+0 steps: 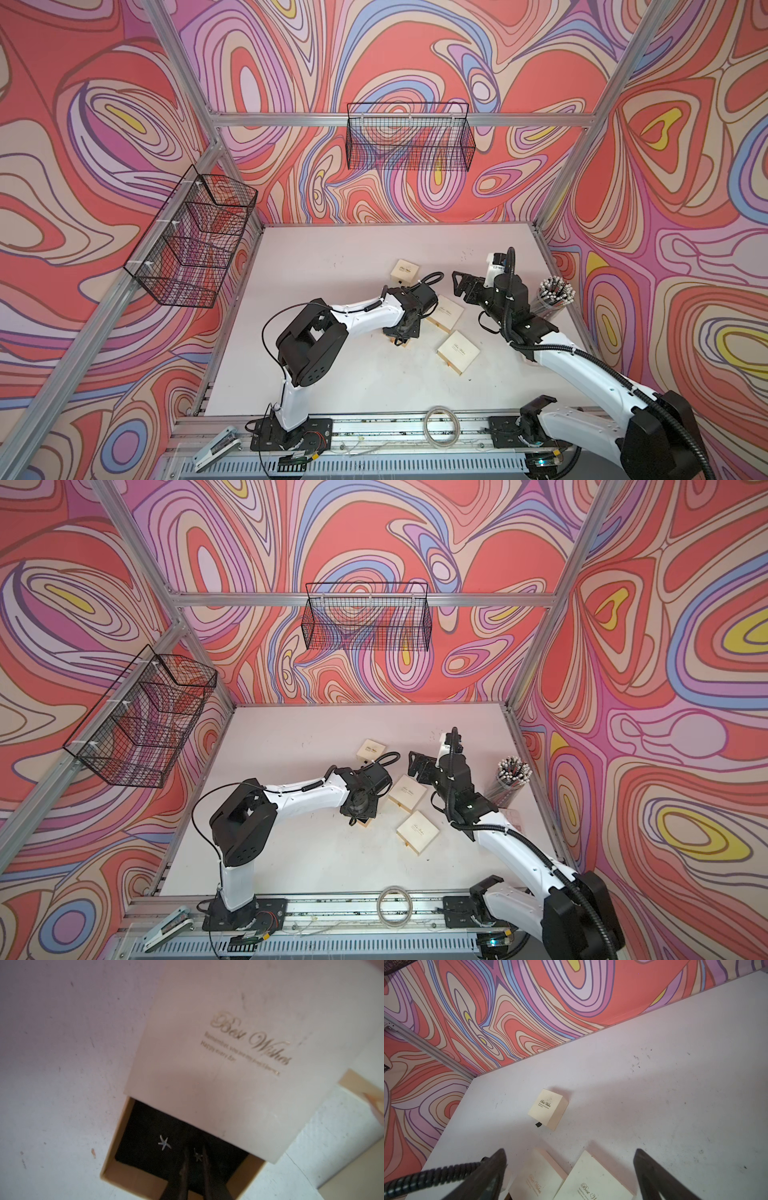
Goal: Take out the earrings from the drawer-style jewelry box
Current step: Pick up the earring from the drawer, then place the earring at the center of the board.
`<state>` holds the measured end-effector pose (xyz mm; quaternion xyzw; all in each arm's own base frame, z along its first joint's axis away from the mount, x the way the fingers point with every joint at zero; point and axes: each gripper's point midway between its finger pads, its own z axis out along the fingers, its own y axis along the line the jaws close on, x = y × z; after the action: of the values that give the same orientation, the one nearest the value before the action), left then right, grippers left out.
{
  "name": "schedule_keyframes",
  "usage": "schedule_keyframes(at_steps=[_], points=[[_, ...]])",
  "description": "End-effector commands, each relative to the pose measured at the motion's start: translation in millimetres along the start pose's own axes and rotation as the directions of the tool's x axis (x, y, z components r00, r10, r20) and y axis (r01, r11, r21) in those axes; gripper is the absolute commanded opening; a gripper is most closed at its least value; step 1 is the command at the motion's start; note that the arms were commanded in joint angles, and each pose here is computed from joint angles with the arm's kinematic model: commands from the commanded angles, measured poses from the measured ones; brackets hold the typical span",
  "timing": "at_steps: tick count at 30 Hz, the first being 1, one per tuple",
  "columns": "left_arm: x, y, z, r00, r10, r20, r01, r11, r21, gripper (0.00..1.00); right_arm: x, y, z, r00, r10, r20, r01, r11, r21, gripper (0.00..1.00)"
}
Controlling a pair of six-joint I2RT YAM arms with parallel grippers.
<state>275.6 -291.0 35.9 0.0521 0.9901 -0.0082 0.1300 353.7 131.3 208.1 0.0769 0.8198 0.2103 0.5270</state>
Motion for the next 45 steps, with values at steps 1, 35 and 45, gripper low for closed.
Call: schedule_keyframes(at_steps=[1, 35, 45], points=[[0, 7, -3, 1.0, -0.011, 0.005, 0.012, 0.999, -0.051, 0.11, 4, -1, 2, 1.0, -0.005, -0.016, 0.005, 1.0, 0.002, 0.98], [-21, 22, -72, 0.984, -0.105, 0.143, 0.105, 0.994, 0.009, 0.0, 7, 7, 3, 0.999, -0.019, -0.028, 0.017, 0.999, -0.048, 0.98], [-84, 104, -83, 0.927, -0.333, 0.173, 0.322, 0.942, 0.09, 0.0, 15, 42, -3, 1.0, -0.014, -0.005, 0.013, 0.968, -0.252, 0.98]])
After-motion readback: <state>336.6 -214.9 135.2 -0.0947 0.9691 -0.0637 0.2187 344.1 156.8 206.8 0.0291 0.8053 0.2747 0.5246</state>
